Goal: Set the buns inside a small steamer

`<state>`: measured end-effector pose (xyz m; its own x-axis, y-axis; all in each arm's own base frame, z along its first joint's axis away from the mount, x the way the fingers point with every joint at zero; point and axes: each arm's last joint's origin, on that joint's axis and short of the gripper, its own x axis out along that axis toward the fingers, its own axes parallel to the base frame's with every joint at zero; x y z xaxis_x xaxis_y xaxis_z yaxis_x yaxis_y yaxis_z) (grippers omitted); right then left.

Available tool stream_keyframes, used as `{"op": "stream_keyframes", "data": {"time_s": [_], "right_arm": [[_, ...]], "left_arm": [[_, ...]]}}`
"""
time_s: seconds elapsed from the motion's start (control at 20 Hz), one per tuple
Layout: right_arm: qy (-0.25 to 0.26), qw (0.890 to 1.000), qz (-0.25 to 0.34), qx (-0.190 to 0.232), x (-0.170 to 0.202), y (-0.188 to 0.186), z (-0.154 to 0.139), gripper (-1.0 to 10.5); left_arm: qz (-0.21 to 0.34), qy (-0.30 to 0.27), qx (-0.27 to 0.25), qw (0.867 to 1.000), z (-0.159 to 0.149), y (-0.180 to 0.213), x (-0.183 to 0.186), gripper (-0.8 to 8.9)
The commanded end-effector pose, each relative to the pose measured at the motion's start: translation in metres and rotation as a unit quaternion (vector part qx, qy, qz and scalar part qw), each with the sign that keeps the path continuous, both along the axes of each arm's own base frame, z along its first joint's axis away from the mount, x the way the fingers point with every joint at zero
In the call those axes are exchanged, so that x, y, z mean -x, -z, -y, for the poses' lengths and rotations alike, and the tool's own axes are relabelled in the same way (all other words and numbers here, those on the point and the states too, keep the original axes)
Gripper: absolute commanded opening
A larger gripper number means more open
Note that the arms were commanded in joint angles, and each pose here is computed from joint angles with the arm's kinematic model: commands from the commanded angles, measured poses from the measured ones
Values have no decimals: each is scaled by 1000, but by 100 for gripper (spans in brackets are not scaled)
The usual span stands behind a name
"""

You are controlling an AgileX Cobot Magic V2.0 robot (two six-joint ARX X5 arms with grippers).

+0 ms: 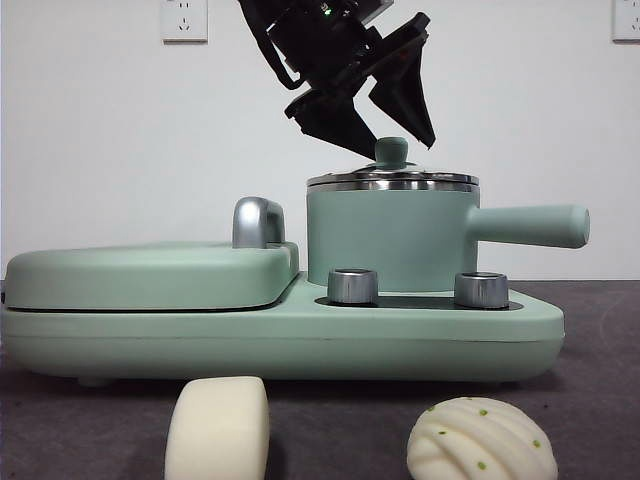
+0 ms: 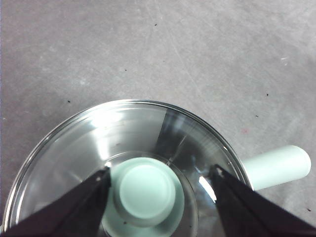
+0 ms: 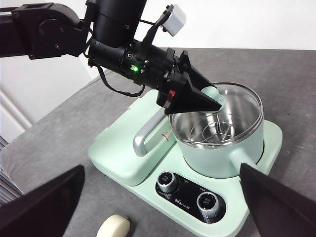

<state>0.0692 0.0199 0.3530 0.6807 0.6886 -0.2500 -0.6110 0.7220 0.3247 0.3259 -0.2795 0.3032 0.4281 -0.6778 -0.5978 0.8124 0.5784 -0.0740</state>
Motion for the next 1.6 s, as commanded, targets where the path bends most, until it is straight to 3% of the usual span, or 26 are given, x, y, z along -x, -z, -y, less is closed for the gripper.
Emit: {"op": "stream_keyframes", "data": {"time_s": [0.05, 0.25, 0.4, 0.7, 1.05, 1.35, 1.6], "right_arm": [[0, 1000, 4, -3, 1, -4, 0, 501], [0, 1000, 4, -3, 1, -4, 0, 501], [0, 1000, 4, -3, 1, -4, 0, 501], [1, 1000, -4, -3, 2, -3, 0, 501], [0, 1000, -8, -4, 1, -2, 0, 476], [-18, 997, -79, -6, -13, -2, -7, 448], [-34, 991, -132, 13, -28, -9, -25, 449]], "left_arm": [[4, 3, 6, 1000, 7, -1, -1, 296], [-4, 4, -1, 1000, 9, 5, -2, 223], [-4, 6, -2, 1000, 10, 6, -2, 76], [2, 6, 3, 1000, 11, 2, -3, 55], [15, 2, 15, 1000, 4, -56, 2, 37], [43, -18, 32, 998, -20, -107, 1, 15], [56, -55, 32, 996, -53, -124, -12, 15]]}}
